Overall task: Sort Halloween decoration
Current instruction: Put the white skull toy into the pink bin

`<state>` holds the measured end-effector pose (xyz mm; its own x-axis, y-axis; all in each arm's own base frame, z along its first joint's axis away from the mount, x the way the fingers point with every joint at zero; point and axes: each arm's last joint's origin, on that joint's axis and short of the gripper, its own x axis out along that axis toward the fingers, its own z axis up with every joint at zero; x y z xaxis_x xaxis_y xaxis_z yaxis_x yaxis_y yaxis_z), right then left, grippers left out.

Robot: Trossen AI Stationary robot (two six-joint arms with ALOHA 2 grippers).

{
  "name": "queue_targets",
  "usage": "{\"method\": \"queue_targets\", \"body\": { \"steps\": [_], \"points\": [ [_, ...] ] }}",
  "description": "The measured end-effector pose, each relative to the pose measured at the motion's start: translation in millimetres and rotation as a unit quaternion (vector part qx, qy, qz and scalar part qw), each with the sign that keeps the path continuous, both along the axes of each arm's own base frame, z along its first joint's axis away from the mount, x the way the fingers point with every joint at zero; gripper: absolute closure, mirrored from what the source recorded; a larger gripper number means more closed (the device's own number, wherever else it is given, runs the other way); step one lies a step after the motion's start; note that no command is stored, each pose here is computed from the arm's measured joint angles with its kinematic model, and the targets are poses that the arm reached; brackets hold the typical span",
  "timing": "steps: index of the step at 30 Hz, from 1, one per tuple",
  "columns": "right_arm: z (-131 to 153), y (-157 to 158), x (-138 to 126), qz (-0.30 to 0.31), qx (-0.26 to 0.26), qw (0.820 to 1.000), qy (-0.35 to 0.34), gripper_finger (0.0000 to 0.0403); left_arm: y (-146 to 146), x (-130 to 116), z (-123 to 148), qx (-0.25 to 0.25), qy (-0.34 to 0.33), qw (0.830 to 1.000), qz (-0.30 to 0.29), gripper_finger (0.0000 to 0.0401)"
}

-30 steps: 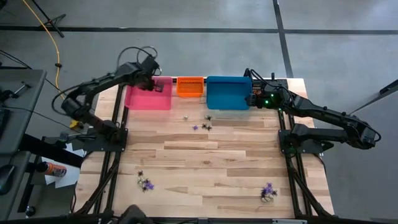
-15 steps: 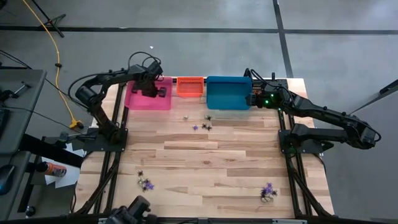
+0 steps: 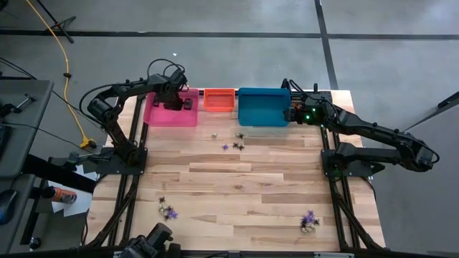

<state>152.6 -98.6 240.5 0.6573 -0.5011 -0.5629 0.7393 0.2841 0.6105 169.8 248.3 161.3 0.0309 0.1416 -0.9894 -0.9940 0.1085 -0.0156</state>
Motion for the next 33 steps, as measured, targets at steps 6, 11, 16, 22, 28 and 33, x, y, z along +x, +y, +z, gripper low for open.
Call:
{"method": "queue_targets", "body": {
  "steps": [6,11,16,22,28,33],
  "points": [
    [0,0,0,0.0,0.0,1.0,0.0,0.0402,1,-1,0,-0.002,-0.004,1.0,0.001,0.0312],
    [0,0,0,0.0,0.0,1.0,0.0,0.0402,1,-1,0,0.0,-0.002,1.0,0.002,0.028],
    [0,0,0,0.0,0.0,1.0,0.0,0.0402,0,0,7,-0.005,-0.027,1.0,0.0,0.025],
    [1,0,0,0.001,-0.001,1.0,-0.003,0.0402,8,5,74,0.098,-0.145,0.984,-0.046,0.0241],
    [17,-3,9,0.073,-0.083,0.992,-0.062,0.0402,-38,13,165,0.286,-0.307,0.877,-0.237,0.0246],
    [44,-2,17,0.148,-0.172,0.957,-0.181,0.0402,-104,18,186,0.322,-0.438,0.75,-0.376,0.0247]
  ]
}}
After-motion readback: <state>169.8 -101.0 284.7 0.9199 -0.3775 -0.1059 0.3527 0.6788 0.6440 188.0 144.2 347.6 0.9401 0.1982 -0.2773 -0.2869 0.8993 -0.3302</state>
